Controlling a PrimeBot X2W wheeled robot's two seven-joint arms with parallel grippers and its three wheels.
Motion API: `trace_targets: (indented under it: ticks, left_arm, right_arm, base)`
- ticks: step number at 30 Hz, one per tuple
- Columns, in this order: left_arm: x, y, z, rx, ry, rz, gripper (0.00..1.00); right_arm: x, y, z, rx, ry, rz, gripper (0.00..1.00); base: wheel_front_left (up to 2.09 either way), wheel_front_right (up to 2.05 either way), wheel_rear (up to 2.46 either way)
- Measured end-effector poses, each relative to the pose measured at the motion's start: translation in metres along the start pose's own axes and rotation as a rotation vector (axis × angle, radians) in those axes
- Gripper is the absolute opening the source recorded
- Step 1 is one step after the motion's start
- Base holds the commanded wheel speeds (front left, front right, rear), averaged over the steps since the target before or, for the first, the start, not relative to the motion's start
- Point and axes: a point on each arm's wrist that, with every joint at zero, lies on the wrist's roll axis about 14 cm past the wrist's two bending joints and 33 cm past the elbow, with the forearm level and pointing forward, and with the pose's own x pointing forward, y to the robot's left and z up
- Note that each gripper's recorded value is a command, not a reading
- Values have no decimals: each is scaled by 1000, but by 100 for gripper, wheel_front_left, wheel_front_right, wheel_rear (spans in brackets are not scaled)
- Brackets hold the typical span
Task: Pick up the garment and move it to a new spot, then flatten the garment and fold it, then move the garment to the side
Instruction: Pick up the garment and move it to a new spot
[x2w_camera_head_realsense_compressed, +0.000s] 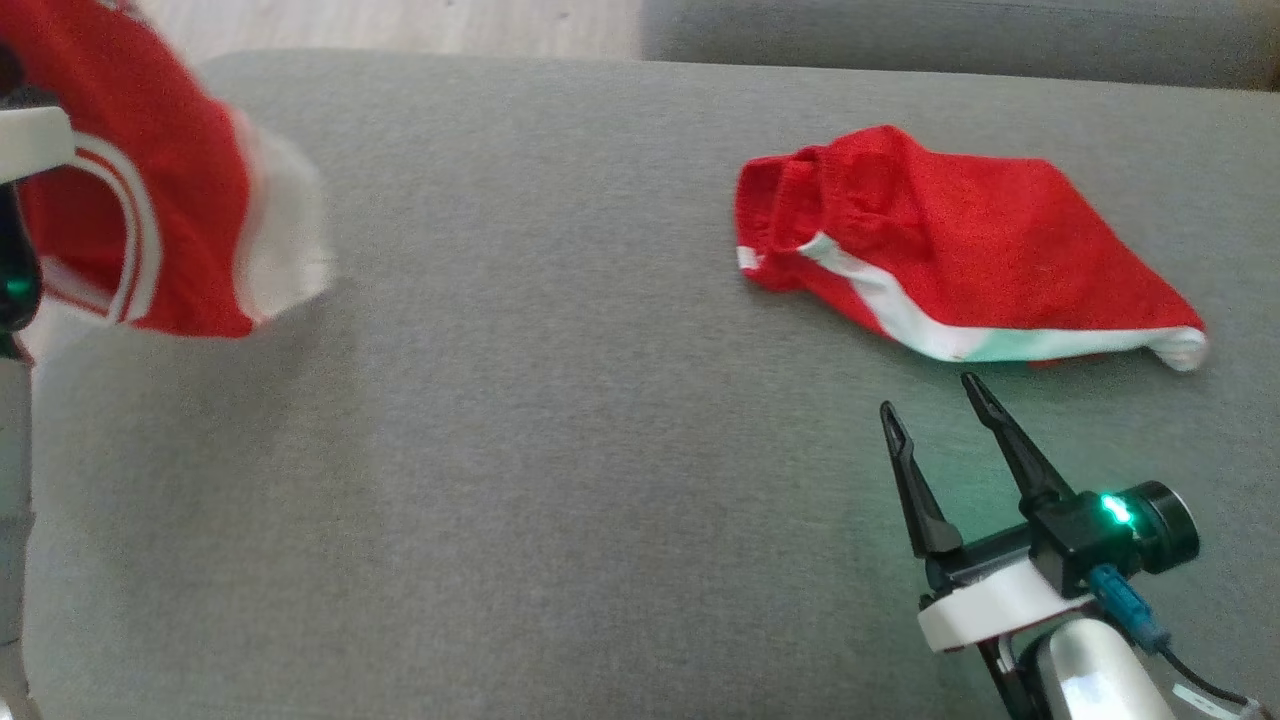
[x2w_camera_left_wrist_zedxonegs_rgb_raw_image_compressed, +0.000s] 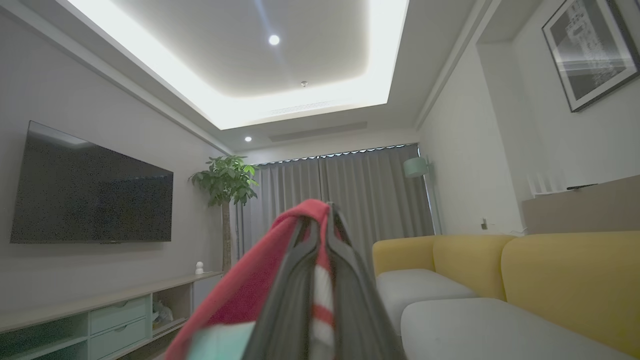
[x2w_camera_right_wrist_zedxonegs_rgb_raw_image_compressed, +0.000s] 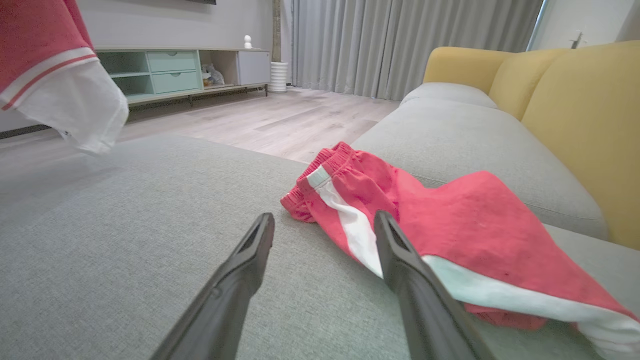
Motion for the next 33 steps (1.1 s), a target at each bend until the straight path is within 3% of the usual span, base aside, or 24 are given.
trace_targets:
  ticks: [4,10,15,16,17,18,23,28,33]
  left_arm:
    - [-16,23,-14,25,72,51,0]
    - [-70,46,-83,18,313,141,0]
    - [-149,38,-160,-95,587,217,0]
    - [-165,31,-173,-122,637,221,14]
    - [-180,25,-184,-146,682,226,76]
    - [-193,18,-193,-162,722,229,100]
    - [-206,-9,-201,-197,736,218,100]
    - [-178,-41,-163,-220,567,176,100]
    - [-198,-85,-143,-239,537,103,100]
  right_arm:
    - [9,11,-3,-1,5,48,100]
    - [16,18,-9,-6,16,86,100]
    - [17,20,-14,-10,27,103,100]
    - [16,20,-14,-12,29,104,100]
    - [16,19,-15,-13,30,103,100]
    - [15,19,-15,-14,31,102,100]
    - [9,14,-12,-23,31,83,100]
    - [-1,6,0,-26,5,36,100]
    - [-17,-7,13,-13,-28,-35,100]
  base:
    - [0,0,0]
    - [0,0,0]
    - [0,0,0]
    - [0,0,0]
    - [0,0,0]
    - [0,0,0]
    - [0,0,0]
    - [0,0,0]
    - [0,0,0]
